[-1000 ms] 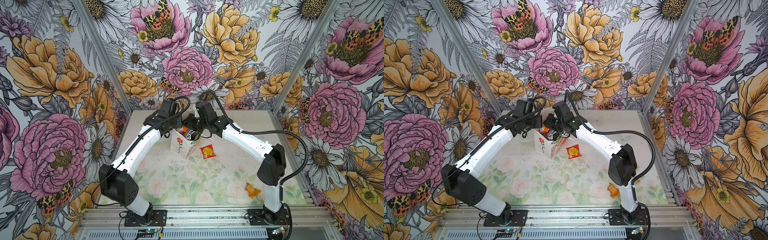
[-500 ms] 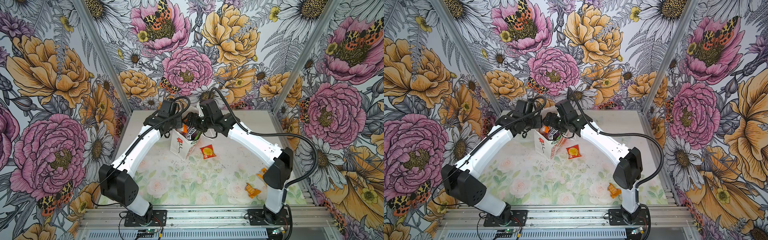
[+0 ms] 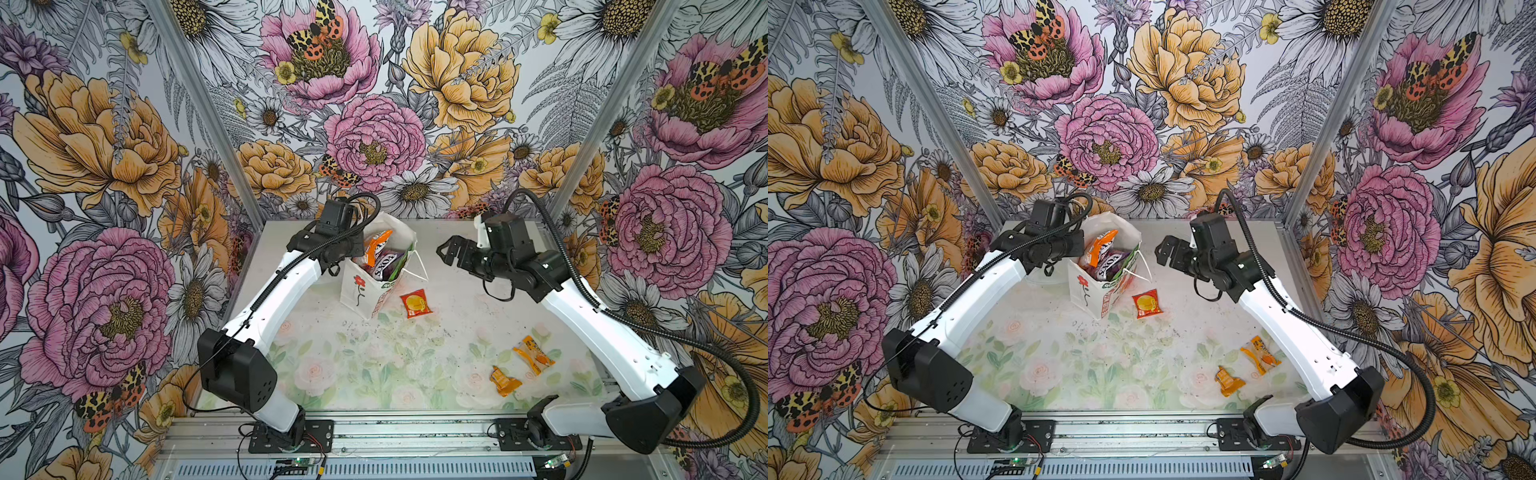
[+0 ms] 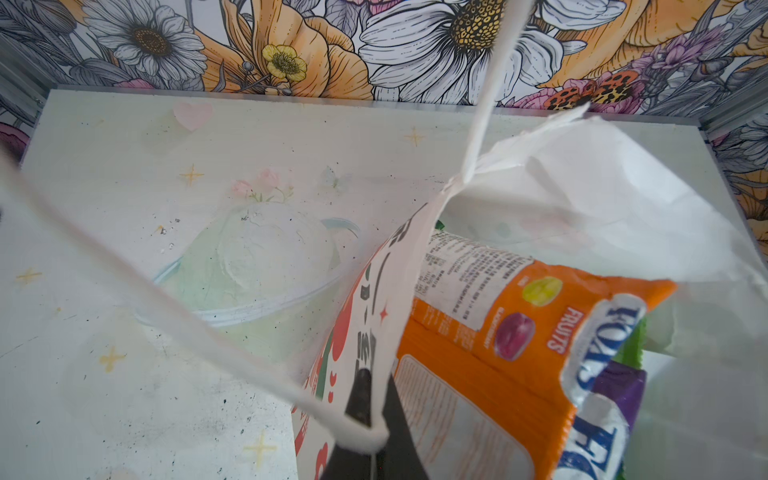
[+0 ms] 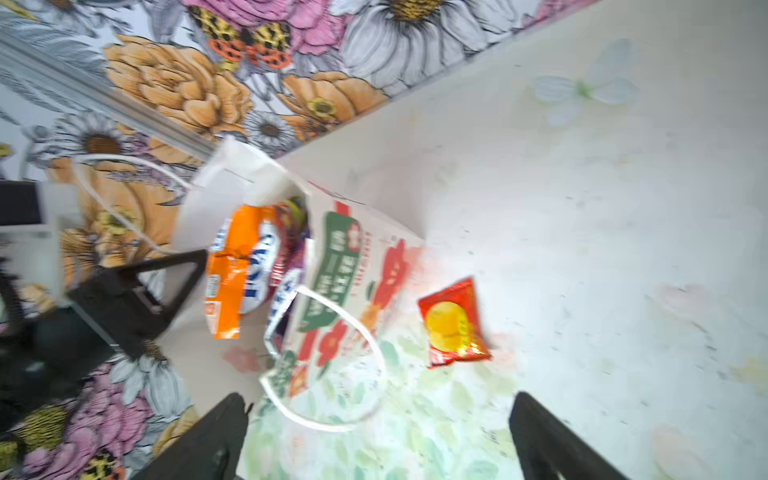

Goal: Place the snacks into the paper bag
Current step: 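Open the right gripper and withdraw it toward the yellow biscuit packet, then lower the right gripper onto the yellow biscuit packet and close on it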

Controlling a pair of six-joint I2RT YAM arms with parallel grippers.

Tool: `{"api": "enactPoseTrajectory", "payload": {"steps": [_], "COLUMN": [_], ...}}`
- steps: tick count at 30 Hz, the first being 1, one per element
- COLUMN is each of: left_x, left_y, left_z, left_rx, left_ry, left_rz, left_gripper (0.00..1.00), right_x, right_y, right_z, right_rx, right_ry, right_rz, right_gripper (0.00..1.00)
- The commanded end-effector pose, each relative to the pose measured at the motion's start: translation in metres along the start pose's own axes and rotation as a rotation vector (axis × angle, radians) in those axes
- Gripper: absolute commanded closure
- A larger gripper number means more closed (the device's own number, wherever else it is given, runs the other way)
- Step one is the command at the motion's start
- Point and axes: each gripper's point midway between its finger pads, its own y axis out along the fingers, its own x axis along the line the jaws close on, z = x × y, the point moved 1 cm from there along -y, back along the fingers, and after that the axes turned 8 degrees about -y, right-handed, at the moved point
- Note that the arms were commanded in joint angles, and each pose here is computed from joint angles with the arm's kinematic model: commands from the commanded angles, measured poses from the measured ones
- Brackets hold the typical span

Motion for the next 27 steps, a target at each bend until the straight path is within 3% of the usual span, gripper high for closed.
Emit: {"api": "enactPoseTrajectory", "payload": {"steps": [1,10,19,27], "left_x": [-0.011,-0.014,-0.016,-0.015], "left_y": [-0.016,-0.010,-0.009,-0.012], "left_z": [-0.024,-0.019,-0.017,-0.019], "left_rx": [-0.103,-0.083,-0.080,-0.089], "left_ry": [-0.001,0.006,0.013,0.014], "left_rz": [0.044,0.047,0.046,0.044], "left_gripper": [1.00,1.00,1.00,1.00], "right_x": [-0.045,-0.149,-0.232,-0.268], "right_y": [-0.010,-0.025,-0.038,-0.022], "right_z": [0.041,0.138,0.161,0.187], "right_rx": [0.098,0.318,0.344,0.313], "right_ry": [-0.022,0.075,0.291,0.590], "right_rz": [0.150,0.464,0.740,0.662], "right_gripper": [0.00,0.00,0.00,0.00]}}
